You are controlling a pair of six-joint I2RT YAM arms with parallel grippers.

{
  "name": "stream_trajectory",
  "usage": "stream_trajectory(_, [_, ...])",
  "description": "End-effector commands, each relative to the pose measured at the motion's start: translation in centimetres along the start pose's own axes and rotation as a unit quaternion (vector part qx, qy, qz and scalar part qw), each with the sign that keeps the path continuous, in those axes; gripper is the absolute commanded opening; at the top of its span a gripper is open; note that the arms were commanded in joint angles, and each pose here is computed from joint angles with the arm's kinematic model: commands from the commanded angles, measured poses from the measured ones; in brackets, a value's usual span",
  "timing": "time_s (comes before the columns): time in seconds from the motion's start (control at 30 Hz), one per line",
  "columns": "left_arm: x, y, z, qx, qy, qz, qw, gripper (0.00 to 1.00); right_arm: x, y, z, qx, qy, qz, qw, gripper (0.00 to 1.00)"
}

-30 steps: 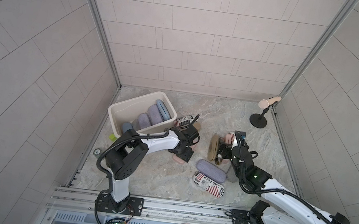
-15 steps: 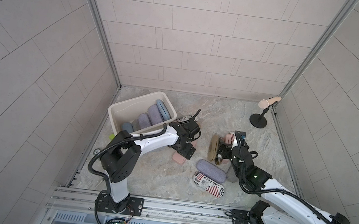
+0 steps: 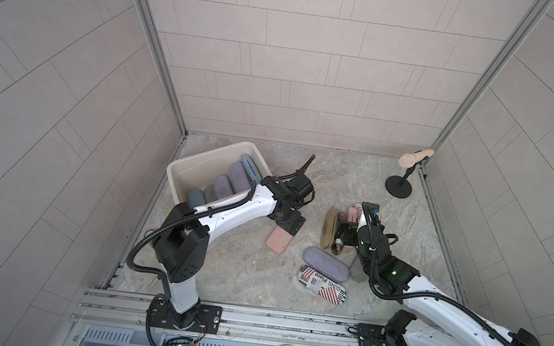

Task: Put the glasses cases into the storage boxes
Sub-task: Pick up the glasses case at the center of the board.

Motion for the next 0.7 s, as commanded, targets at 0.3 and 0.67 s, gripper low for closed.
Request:
stream_trajectory(0.3, [1.1, 5.1, -1.0, -0.001, 0.026, 0.077, 0.997, 1.0, 0.0, 0.1, -0.1, -0.011, 0.0, 0.004, 1.0, 1.0])
stream_trajectory(0.67, [0.2, 9.4, -1.6, 0.0, -0.009, 0.092, 0.996, 0.91, 0.0, 0.1, -0.1, -0.011, 0.001, 0.004, 1.0, 1.0])
Point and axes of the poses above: each gripper's point midway between its finger pads, its own y axis out along the fingers, its own z axis along the line the jaws close on, x = y × z, the point moved 8 cm from there along -y, back along the fingers, and after that the axes turned 9 degrees about y, right-handed, at the moved point
